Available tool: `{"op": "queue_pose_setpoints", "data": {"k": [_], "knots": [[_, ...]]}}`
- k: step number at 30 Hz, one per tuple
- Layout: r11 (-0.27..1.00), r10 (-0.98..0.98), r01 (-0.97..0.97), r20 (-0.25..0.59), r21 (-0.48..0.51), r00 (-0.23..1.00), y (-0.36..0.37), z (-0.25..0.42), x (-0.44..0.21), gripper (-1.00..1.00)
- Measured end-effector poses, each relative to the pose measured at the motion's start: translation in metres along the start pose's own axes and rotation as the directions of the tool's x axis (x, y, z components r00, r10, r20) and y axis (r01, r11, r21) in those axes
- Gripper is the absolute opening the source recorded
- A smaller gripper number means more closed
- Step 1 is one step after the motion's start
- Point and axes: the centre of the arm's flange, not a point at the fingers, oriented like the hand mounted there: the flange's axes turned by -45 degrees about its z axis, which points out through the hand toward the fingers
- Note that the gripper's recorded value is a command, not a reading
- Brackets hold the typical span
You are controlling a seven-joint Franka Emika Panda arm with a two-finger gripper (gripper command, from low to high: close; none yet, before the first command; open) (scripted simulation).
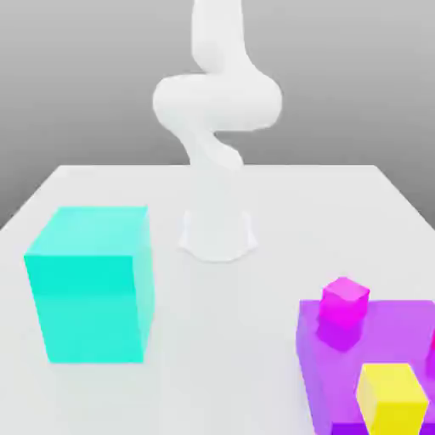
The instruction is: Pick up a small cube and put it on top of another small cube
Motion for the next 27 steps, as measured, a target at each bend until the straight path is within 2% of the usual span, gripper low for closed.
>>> {"op": "queue_pose_setpoints", "data": {"k": [4,7,14,20,27], "knots": [[0.97,-0.243,0.241,0.072,0.035,0.967,-0.032,0.048,-0.006,0.0],[0.905,-0.425,0.419,0.111,0.081,0.898,-0.057,0.083,-0.016,0.0],[0.619,-0.784,0.752,0.136,0.228,0.605,-0.119,0.156,-0.054,0.0],[0.259,-0.965,0.896,0.067,0.36,0.252,-0.171,0.207,-0.1,0.0],[-0.204,-0.979,0.865,-0.108,0.458,-0.174,-0.225,0.253,-0.169,0.0]]}}
